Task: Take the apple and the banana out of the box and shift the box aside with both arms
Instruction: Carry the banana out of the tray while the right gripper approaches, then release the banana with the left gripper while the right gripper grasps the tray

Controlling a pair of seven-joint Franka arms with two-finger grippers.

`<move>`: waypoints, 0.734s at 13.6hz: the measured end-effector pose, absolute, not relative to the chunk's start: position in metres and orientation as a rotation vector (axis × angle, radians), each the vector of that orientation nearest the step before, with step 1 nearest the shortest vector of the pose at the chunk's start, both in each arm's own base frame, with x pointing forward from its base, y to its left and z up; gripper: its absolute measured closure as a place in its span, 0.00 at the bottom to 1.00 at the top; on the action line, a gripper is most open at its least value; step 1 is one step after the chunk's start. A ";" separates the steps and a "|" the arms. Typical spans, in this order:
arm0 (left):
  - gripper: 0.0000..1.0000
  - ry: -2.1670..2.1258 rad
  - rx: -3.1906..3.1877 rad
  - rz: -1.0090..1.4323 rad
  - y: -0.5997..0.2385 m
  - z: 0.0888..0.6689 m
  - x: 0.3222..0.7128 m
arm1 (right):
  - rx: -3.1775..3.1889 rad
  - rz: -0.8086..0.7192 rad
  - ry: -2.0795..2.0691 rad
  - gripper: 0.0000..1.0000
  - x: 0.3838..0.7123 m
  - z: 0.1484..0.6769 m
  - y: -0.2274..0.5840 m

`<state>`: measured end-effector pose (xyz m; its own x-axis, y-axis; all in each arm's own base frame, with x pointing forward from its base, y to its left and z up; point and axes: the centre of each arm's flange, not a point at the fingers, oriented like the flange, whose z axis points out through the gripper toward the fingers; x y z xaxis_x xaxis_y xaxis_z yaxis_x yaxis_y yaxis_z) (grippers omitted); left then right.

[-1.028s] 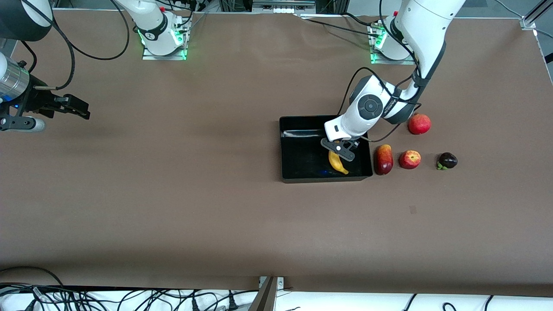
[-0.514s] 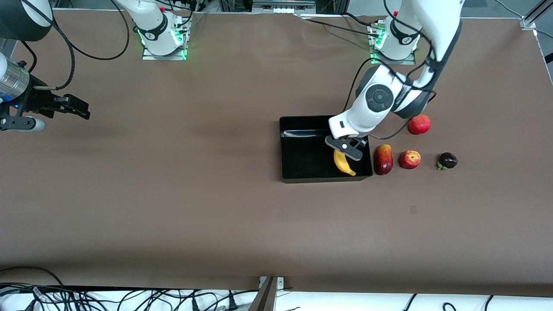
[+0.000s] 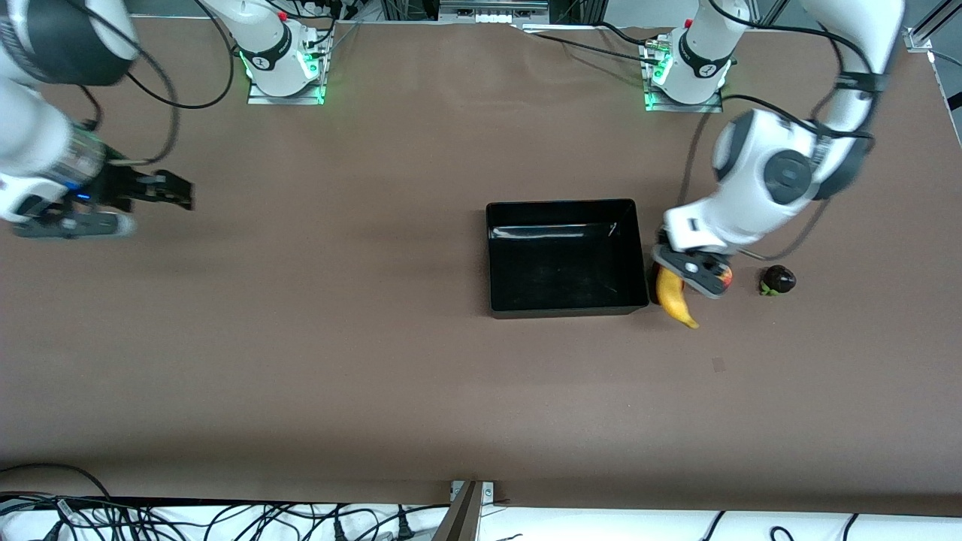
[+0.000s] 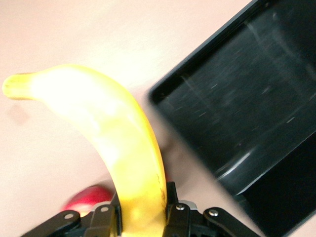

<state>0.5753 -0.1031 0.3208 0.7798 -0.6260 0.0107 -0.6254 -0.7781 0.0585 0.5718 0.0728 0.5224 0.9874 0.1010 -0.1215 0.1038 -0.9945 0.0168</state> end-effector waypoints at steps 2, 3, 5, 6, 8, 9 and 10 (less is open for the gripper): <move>0.66 -1.184 2.861 -0.040 -0.057 0.299 0.592 | 3.100 -0.194 0.234 0.00 0.571 0.511 0.136; 0.66 -1.259 2.847 -0.045 -0.037 0.283 0.602 | 3.097 -0.192 0.257 0.00 0.571 0.505 0.169; 0.66 -1.381 2.823 -0.010 -0.003 0.247 0.621 | 3.126 -0.178 0.283 0.00 0.574 0.483 0.234; 0.66 -1.418 2.815 0.011 0.010 0.228 0.626 | 3.150 -0.173 0.254 0.00 0.577 0.468 0.267; 0.66 -1.440 2.811 0.029 0.024 0.205 0.634 | 3.188 -0.133 0.161 0.00 0.577 0.432 0.330; 0.66 -1.444 2.808 0.035 0.024 0.201 0.639 | 3.200 -0.103 0.122 0.00 0.573 0.412 0.361; 0.65 -1.444 2.806 0.038 0.019 0.199 0.641 | 3.217 -0.073 0.095 0.00 0.568 0.392 0.388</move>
